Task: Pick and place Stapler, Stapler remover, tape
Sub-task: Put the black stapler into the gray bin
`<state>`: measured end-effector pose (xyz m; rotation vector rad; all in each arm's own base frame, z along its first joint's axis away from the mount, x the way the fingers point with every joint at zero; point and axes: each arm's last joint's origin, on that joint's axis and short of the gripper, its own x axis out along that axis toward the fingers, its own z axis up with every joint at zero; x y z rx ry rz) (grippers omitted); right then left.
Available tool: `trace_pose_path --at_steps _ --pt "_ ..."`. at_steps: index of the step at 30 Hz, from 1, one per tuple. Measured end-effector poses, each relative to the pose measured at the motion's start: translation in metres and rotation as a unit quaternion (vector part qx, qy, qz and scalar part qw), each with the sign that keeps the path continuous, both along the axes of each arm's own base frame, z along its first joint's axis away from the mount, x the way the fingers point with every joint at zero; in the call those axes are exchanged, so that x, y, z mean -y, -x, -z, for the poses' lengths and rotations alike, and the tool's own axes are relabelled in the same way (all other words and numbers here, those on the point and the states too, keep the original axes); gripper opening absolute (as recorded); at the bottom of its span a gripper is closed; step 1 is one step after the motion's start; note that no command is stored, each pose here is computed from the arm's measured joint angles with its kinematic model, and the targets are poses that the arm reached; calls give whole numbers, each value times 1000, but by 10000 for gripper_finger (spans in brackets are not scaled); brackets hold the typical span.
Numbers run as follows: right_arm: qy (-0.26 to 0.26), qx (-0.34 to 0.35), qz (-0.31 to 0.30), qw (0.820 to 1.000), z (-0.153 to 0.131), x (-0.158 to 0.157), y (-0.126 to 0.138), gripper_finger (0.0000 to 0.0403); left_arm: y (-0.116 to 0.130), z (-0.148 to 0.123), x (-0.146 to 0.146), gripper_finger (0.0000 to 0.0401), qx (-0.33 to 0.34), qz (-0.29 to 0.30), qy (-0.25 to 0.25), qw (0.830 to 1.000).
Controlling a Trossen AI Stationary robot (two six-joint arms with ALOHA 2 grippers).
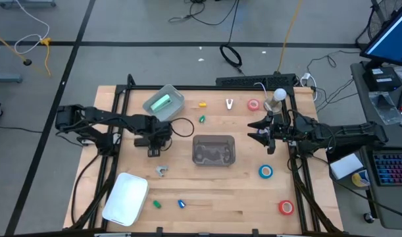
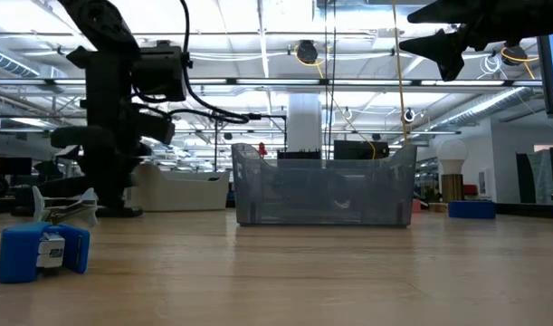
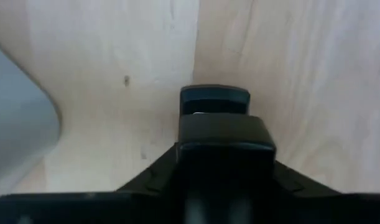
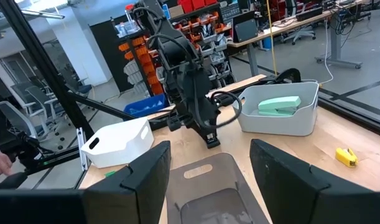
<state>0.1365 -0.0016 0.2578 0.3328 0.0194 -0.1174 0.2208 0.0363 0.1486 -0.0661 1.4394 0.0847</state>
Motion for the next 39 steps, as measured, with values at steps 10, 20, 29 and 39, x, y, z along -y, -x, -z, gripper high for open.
trace_pose_path --at_steps 10,20,29,39 --pt "1 0 1 1000 0 0 0 214 -7 -16 2 122 -2 -40 48 998" --pt "2 0 1 1000 0 0 0 216 -26 -105 -6 122 70 -51 -14 996" --pt "3 -1 0 1000 0 0 0 214 -37 -173 -45 122 196 -109 -176 958" --pt "3 -1 0 1000 0 0 0 213 -35 -163 -109 122 257 -204 -231 916"
